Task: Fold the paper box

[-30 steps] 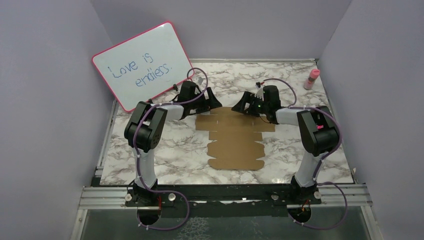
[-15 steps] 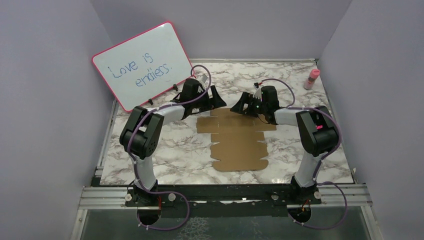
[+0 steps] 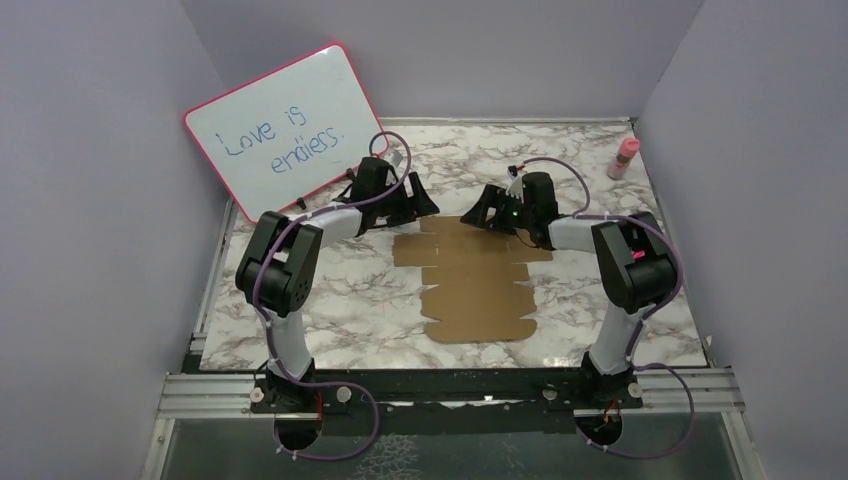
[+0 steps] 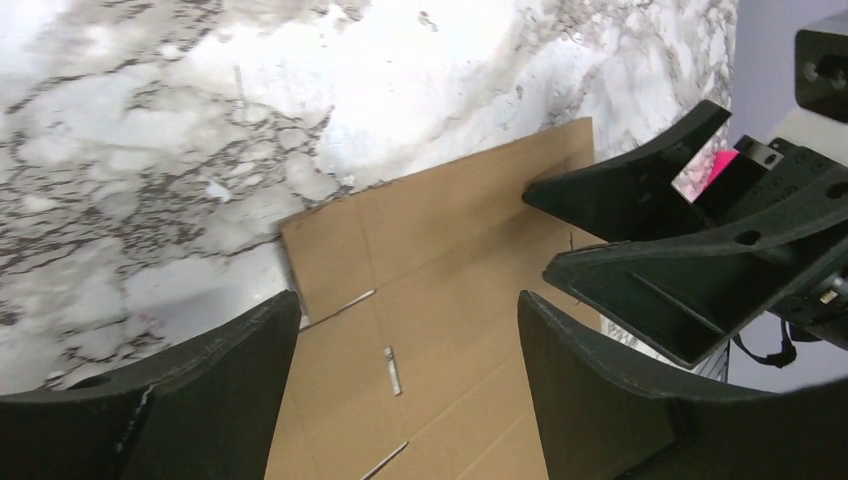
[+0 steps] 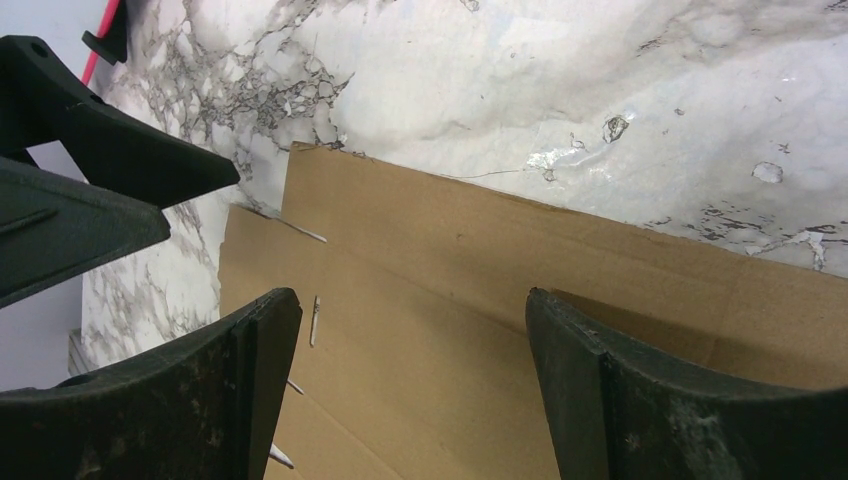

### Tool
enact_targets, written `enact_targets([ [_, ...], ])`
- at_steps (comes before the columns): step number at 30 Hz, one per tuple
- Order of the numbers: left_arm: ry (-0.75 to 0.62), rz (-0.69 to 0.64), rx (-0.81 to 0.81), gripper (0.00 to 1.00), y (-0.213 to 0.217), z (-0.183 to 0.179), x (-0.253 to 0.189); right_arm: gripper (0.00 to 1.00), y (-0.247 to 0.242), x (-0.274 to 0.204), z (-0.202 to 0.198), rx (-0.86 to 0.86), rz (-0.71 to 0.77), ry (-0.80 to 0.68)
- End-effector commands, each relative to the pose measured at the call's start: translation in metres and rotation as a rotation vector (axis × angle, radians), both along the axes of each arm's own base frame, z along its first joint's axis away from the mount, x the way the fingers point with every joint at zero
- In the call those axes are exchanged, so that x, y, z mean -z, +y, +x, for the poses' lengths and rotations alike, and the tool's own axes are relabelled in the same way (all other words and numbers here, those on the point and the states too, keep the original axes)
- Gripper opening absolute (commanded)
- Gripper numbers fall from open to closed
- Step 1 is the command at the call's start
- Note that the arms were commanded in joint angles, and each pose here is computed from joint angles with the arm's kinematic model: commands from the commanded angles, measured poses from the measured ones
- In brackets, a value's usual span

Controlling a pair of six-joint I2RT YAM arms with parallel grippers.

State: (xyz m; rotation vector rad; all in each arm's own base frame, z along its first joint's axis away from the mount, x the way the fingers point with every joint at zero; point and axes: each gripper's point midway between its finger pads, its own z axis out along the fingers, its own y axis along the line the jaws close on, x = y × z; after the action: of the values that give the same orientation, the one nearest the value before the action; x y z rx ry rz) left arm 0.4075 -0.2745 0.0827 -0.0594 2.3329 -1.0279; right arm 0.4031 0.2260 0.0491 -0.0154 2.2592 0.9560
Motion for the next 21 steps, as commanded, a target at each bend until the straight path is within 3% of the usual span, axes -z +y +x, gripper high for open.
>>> enact_targets([
  [1,0.036,0.026,-0.005,0.78,0.007,-0.001,0.011,0.88,-0.006,0.015,-0.007,0.025,-0.042,0.033],
  [8,0.091,0.029,-0.006,0.61,0.011,0.000,0.030,0.88,-0.004,0.017,-0.009,0.018,-0.037,0.039],
  [21,0.140,-0.010,0.015,0.49,0.007,-0.002,0.038,0.87,0.001,0.015,-0.011,0.008,-0.028,0.034],
])
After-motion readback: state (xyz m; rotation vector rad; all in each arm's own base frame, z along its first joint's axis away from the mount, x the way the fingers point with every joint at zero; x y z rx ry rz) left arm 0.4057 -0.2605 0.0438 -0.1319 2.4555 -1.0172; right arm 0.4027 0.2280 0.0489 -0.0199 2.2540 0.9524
